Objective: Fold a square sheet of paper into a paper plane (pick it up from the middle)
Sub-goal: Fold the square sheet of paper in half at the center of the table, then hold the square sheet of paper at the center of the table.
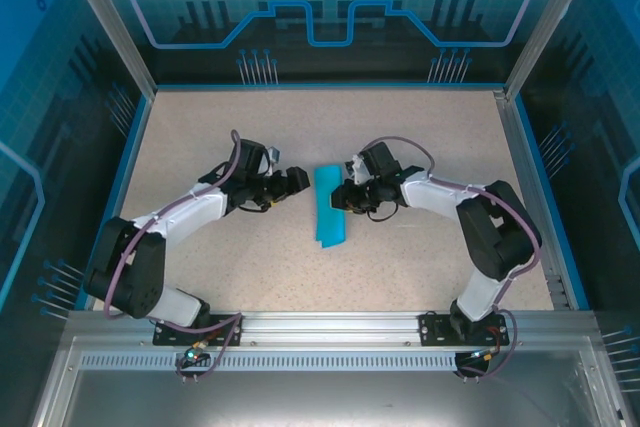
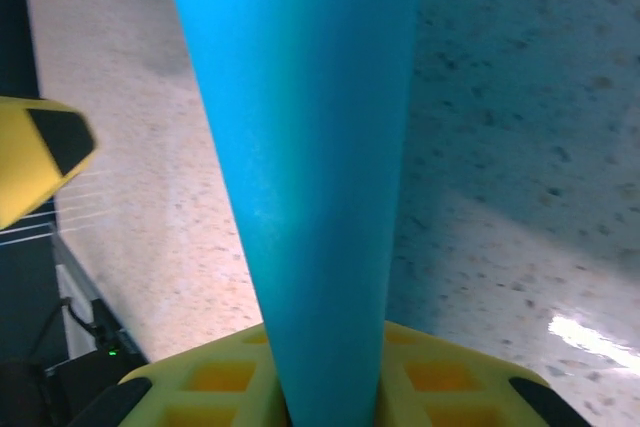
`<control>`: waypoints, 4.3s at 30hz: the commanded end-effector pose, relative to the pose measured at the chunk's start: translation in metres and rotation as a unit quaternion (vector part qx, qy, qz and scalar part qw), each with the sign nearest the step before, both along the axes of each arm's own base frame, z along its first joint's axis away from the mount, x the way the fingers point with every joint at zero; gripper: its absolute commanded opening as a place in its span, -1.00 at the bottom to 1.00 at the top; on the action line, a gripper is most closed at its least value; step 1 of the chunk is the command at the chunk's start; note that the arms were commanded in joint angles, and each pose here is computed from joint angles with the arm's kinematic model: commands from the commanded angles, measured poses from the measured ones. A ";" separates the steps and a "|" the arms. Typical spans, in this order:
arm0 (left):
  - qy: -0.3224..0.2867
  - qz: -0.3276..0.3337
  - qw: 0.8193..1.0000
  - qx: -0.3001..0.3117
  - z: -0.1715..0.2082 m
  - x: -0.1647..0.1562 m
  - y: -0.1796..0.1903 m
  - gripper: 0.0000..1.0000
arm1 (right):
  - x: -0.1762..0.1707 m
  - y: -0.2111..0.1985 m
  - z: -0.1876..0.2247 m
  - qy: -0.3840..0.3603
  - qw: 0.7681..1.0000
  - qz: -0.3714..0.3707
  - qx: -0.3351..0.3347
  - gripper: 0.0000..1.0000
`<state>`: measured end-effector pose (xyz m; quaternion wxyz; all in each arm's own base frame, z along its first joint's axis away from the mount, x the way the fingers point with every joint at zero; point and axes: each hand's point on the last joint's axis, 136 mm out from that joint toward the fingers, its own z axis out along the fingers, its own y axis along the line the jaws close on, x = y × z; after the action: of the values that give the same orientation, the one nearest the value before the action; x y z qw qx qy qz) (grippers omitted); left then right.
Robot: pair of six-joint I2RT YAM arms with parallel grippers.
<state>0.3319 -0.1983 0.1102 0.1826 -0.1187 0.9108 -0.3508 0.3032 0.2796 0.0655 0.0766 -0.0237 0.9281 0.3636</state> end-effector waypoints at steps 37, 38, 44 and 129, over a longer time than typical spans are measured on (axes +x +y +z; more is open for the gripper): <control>0.015 -0.009 1.000 -0.021 -0.026 -0.008 -0.035 0.34 | -0.029 -0.055 -0.092 0.068 0.958 0.045 -0.274 0.05; 0.018 -0.009 1.000 -0.021 -0.028 -0.008 -0.036 0.33 | -0.030 -0.055 -0.094 0.069 0.956 0.045 -0.281 0.05; 0.027 0.000 0.999 -0.021 -0.036 -0.005 -0.037 0.21 | -0.033 -0.062 -0.104 0.083 0.947 0.035 -0.310 0.12; 0.127 -0.098 0.987 -0.025 -0.095 -0.014 -0.092 -0.93 | -0.040 -0.067 -0.130 0.113 0.937 0.047 -0.327 0.13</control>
<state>0.3233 -0.2869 0.0191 0.0399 -0.0924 0.9215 -0.3752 0.2962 0.2307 0.0027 0.0177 -0.0557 0.9944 0.0882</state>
